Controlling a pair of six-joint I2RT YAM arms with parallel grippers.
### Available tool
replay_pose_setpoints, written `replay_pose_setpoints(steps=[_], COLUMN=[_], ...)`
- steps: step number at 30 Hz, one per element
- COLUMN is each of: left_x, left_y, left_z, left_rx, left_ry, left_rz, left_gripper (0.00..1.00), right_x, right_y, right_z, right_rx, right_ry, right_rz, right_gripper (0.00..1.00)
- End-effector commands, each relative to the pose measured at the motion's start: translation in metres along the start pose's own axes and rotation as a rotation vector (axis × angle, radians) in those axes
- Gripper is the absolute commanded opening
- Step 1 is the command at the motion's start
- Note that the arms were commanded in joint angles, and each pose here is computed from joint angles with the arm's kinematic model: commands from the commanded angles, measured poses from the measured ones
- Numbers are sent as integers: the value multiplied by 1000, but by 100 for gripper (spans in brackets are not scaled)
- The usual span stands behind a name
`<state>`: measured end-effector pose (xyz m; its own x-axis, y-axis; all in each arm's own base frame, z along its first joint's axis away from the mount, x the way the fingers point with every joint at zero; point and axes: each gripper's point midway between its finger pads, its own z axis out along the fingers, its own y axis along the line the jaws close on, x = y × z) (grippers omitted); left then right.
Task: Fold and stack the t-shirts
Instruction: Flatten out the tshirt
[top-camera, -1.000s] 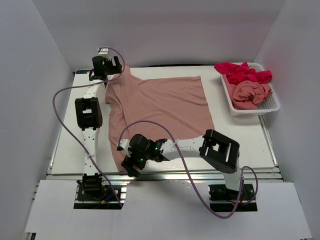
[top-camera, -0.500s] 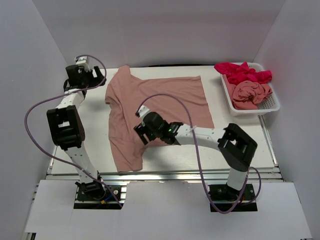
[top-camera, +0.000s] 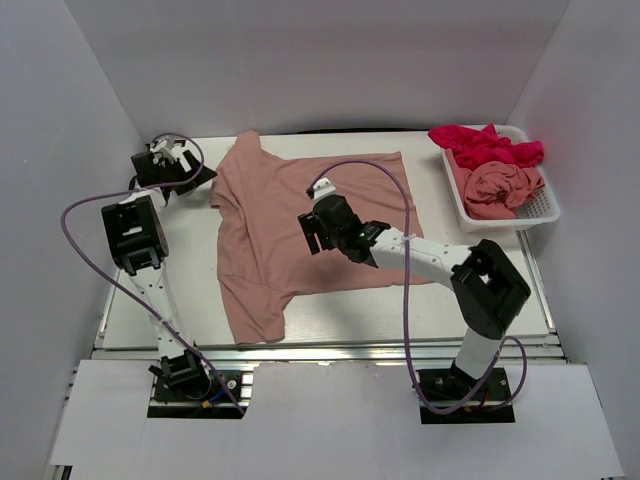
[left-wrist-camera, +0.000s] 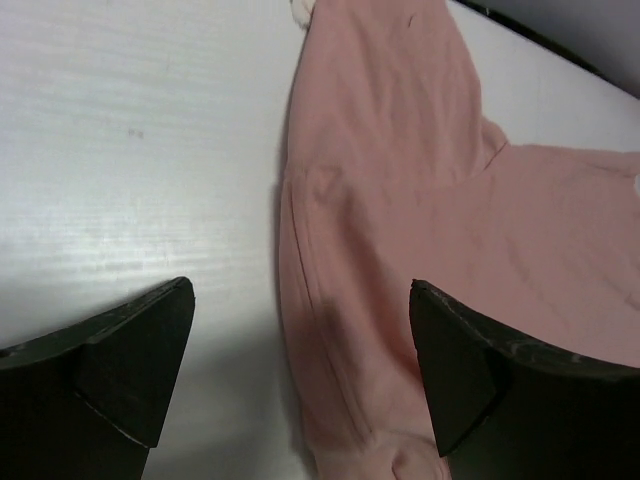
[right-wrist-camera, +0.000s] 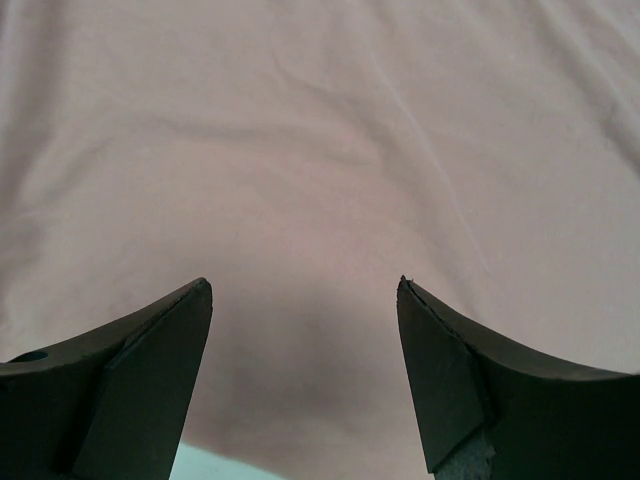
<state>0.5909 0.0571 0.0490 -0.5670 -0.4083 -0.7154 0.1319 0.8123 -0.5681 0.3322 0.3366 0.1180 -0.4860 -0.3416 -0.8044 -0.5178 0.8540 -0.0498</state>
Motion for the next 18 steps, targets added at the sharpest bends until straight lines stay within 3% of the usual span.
replay_pose_setpoints(steps=[1, 6, 14, 18], left_x=[1, 18, 35, 42], left_y=[-3, -9, -31, -63], left_z=[19, 38, 53, 83], left_rx=[72, 167, 167, 192], left_ry=[6, 30, 113, 165], left_rz=[-60, -164, -94, -2], left_gripper=[98, 98, 98, 96], right_x=[-7, -13, -18, -15], right_y=[1, -5, -5, -4], right_z=[11, 17, 23, 26], right_rx=[17, 53, 37, 40], right_ry=[-5, -11, -28, -23], right_rz=[22, 19, 38, 40], right_gripper=[79, 79, 73, 71])
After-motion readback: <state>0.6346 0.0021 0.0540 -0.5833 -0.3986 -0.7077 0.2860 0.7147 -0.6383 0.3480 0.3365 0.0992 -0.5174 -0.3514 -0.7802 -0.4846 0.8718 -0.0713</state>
